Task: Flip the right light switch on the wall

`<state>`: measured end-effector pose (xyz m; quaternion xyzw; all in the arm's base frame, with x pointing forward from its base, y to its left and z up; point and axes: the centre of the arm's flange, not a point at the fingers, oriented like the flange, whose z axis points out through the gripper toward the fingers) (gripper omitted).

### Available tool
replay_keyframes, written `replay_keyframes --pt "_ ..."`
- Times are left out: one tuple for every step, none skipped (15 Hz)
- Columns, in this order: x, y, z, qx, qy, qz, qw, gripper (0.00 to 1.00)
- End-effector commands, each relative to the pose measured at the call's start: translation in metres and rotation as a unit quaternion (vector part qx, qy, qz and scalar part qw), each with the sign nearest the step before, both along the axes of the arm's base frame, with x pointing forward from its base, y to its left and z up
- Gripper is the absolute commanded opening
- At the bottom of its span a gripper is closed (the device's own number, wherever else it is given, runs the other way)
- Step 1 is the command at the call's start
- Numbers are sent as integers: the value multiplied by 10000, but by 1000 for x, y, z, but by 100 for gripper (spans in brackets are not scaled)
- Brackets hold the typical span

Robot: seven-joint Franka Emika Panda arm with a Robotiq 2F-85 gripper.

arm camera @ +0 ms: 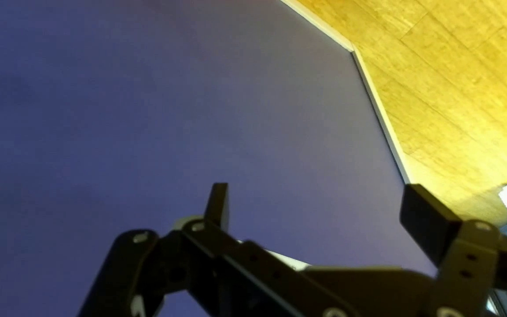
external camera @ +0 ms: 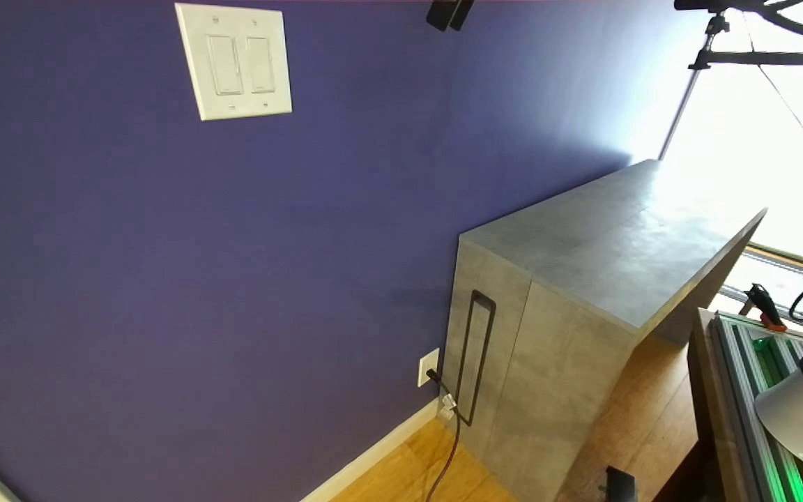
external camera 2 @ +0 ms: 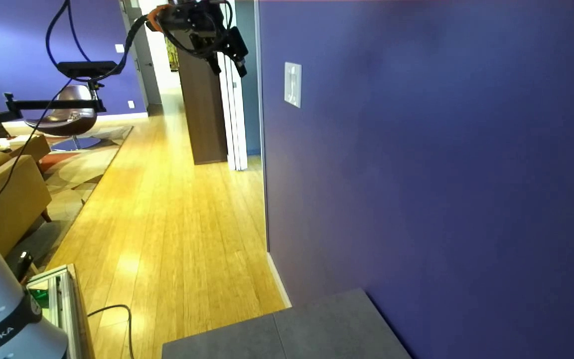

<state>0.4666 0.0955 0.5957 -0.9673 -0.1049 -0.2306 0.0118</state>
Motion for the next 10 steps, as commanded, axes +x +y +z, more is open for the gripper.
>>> replay_keyframes --pt "-42 -28 -3 384 141 240 9989 100" --pt "-44 -34 -4 540 190 420 9975 100" --pt "-22 -18 0 282 95 159 9994 100" --pt "-27 -24 -1 364 121 249 9990 100" --pt "-30 -28 -1 409 117 293 9987 100" --pt "-32 -30 -2 429 117 312 9985 100" --pt "-32 -30 -2 436 120 321 9985 100" --pt "-32 -29 -2 439 121 333 9984 100" --pt "-33 -28 -2 441 123 346 9984 100" --pt "-33 -27 -2 443 124 353 9983 100"
